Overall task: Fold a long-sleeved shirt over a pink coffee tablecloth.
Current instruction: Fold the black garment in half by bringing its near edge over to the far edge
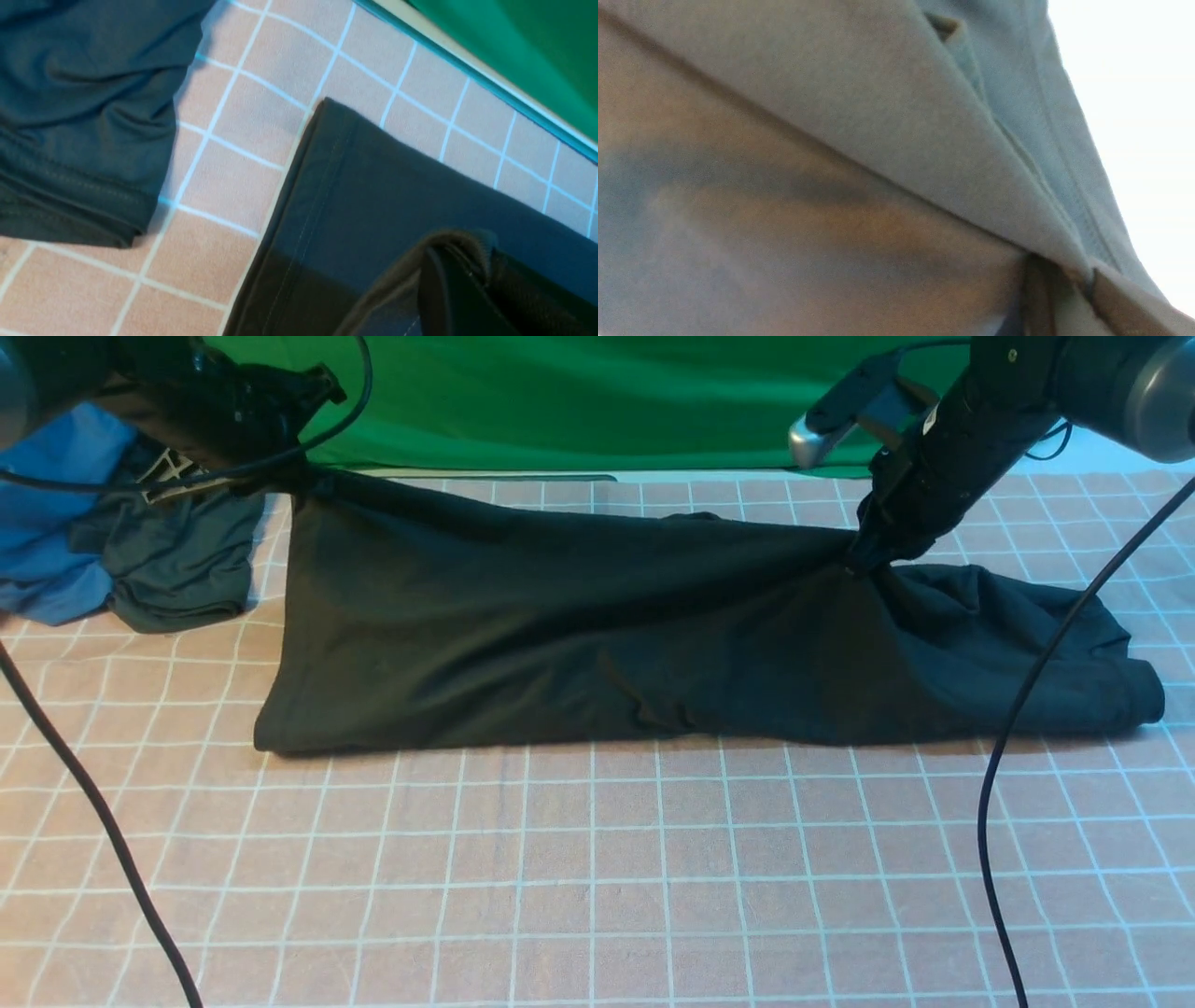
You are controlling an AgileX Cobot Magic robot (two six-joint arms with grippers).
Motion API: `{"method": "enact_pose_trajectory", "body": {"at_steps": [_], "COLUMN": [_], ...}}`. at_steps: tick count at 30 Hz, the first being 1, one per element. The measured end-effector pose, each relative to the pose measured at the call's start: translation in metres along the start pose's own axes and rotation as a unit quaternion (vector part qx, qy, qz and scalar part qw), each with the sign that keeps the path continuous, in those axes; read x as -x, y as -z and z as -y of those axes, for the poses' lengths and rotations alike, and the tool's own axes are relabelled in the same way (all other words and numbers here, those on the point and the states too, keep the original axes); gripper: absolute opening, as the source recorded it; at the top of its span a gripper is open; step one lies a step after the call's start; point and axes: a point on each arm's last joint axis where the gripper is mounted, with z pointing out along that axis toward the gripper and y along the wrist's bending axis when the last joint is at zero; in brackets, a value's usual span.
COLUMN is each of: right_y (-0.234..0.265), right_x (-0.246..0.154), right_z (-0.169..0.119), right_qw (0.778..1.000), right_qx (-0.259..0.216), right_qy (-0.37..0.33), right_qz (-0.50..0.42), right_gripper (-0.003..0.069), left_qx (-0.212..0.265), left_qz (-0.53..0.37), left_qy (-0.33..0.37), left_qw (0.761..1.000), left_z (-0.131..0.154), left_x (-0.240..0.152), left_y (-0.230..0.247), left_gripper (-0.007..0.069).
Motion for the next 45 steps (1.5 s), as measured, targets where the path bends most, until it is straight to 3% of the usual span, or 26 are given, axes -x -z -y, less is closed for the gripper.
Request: {"method": "enact_pose_trajectory", "body": {"at_steps": [5,14,29,32,36,41,45], "right_y": [-0.001,-0.017,-0.037,-0.042,-0.043,-0.043,-0.037], "right_x": [0.001,0.0,-0.011,-0.013,-0.013,-0.013,-0.007], "right_z": [-0.001,0.0,-0.001,-0.002,-0.002,-0.002,0.001], "right_qw": [1.0,1.0,1.0,0.999,0.999,0.999,0.999], "right_qx": [0.003,0.001,-0.001,0.002,0.003,0.002,-0.003], "right_qy": [-0.01,-0.014,0.001,-0.006,-0.019,-0.021,-0.026], "right_qz": [0.006,0.009,-0.031,-0.037,-0.039,-0.039,-0.031], "right_gripper": [0.0095,0.0353,0.0372,0.035,0.0209,0.0081,0.0039], "left_qx": [0.007,0.01,0.011,0.011,0.011,0.011,0.011], "left_qz": [0.009,0.01,0.01,0.01,0.01,0.01,0.01], "left_qy": [-0.013,-0.017,-0.018,-0.018,-0.018,-0.018,-0.018], "left_qw": [1.0,1.0,1.0,1.0,1.0,1.0,1.0], "left_z": [-0.001,-0.002,-0.002,-0.002,-0.002,-0.002,-0.002], "left_x": [0.002,0.002,0.002,0.002,0.002,0.002,0.002], "left_y": [0.0,0.0,0.0,0.0,0.0,0.0,0.0], "left_gripper": [0.0031,0.0031,0.0031,0.0031,0.0031,0.0031,0.0031]}}
